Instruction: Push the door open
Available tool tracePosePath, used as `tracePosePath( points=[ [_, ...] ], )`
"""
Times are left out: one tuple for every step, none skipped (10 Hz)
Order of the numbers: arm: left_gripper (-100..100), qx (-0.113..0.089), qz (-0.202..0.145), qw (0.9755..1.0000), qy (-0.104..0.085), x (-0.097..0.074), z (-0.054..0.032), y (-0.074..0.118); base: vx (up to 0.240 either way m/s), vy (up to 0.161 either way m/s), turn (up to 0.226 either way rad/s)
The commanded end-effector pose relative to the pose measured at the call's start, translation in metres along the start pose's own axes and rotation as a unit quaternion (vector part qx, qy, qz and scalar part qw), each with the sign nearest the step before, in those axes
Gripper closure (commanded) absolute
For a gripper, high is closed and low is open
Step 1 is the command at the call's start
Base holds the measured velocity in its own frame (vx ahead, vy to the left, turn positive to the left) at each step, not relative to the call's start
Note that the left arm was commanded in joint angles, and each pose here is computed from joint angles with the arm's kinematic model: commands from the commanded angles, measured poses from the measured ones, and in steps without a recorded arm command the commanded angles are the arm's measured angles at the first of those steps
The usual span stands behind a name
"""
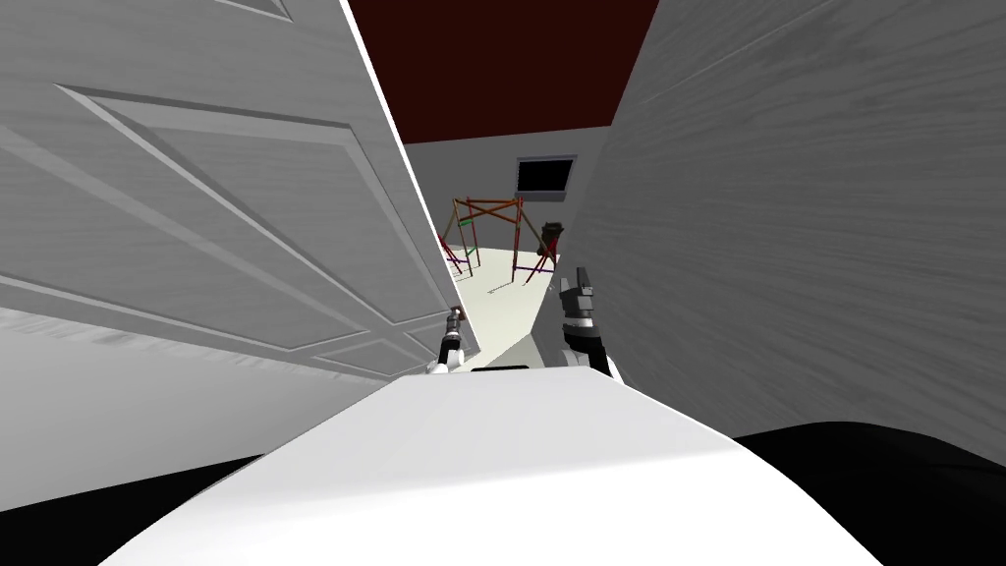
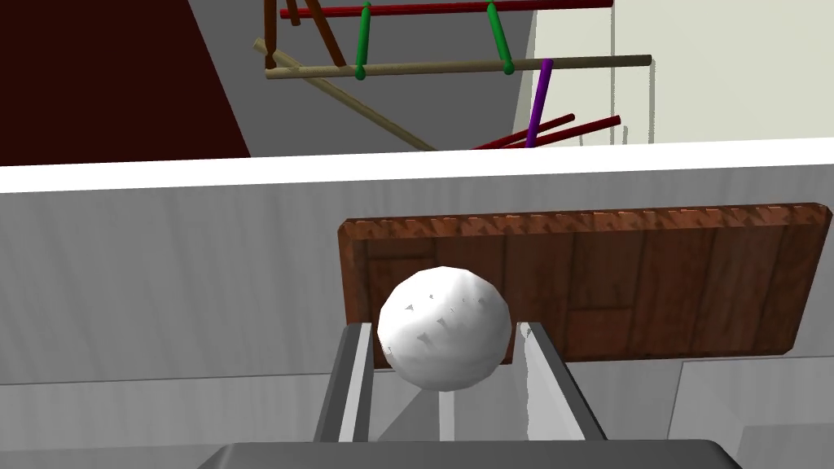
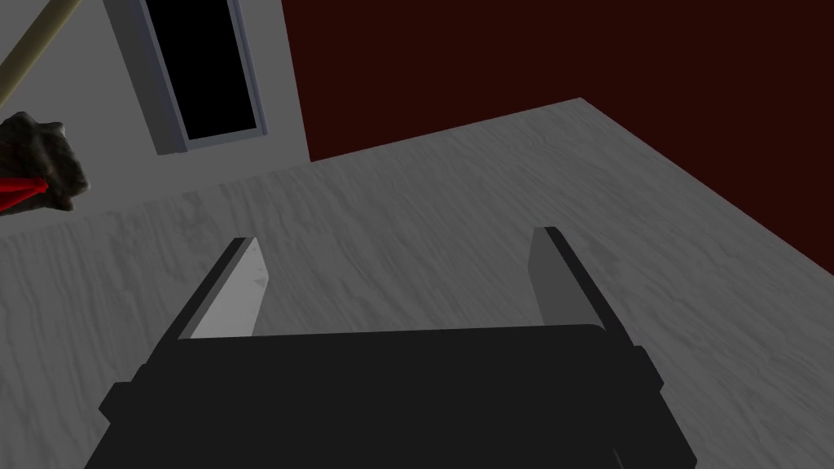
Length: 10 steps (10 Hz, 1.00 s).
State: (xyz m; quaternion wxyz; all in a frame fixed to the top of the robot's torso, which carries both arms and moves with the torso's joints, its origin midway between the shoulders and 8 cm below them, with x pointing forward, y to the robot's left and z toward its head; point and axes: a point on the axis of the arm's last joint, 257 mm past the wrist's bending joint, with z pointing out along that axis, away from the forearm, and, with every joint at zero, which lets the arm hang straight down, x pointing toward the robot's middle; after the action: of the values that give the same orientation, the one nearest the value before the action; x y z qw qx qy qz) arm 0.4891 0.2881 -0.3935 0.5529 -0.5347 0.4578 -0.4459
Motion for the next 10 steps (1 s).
tracePosePath(
  points=[
    [100,0.002,0.002,1.0,-0.003,-0.004,0.0006,-0.002,0.008,0.011,-0.006],
    [100,0.003,0.007,1.0,-0.005,-0.01,0.0017,-0.004,0.101,0.004,0.144],
    [100,0.003,0.008,0.9999,-0.006,-0.011,0.002,-0.004,0.19,-0.022,0.126],
    [100,0.004,0.01,0.9999,-0.007,-0.014,0.0025,-0.004,0.203,-0.008,0.138],
    [100,0.005,0.012,0.9999,-0.008,-0.017,0.003,-0.005,0.185,0.026,0.168],
    [100,0.005,0.014,0.9998,-0.01,-0.02,0.0035,-0.006,0.207,0.037,0.17],
    [-100,0.003,0.02,0.9998,-0.008,-0.017,0.0021,-0.004,-0.029,-0.035,0.212],
    [-100,0.003,0.02,0.9998,-0.008,-0.017,0.0021,-0.004,-0.179,-0.072,0.042],
    [-100,0.003,0.02,0.9998,-0.009,-0.014,0.0027,-0.005,-0.19,-0.075,0.034],
    [-100,0.003,0.017,0.9998,-0.009,-0.007,0.0026,-0.005,-0.198,-0.073,0.098]
  ],
)
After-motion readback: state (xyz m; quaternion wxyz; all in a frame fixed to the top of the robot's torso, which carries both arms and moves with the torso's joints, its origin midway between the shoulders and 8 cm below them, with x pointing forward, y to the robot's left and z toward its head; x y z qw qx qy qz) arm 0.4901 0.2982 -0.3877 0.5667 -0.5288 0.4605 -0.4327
